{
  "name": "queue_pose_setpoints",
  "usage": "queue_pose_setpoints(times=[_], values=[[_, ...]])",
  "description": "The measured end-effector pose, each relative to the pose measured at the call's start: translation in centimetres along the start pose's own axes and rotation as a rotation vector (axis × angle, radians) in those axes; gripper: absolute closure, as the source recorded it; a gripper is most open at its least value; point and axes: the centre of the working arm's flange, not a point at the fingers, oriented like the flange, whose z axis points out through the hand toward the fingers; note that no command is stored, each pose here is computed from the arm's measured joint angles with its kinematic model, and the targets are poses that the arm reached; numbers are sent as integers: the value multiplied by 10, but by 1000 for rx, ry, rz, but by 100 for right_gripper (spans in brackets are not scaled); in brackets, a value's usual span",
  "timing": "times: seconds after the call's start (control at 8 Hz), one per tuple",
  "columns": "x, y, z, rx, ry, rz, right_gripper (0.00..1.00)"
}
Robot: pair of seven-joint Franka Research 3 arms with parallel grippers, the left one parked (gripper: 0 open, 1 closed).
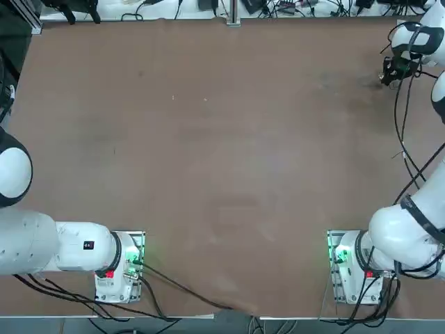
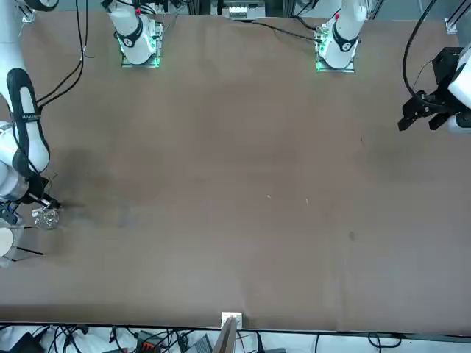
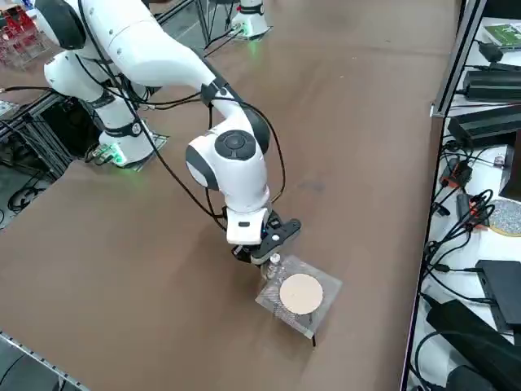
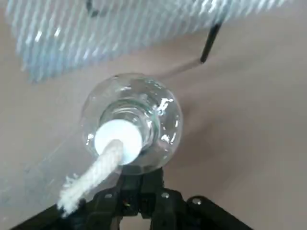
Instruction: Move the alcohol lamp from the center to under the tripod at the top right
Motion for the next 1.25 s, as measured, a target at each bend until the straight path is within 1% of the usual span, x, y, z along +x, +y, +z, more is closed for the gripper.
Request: queue_pose_setpoints(times=[0.38,0.62,0.88,1.25], values=[[19,3,9,0,26,13,98],[30,0,14,5,66,52,98],[35,-4,13,14,103,101,98],[42,-6,13,20,122,145,98]])
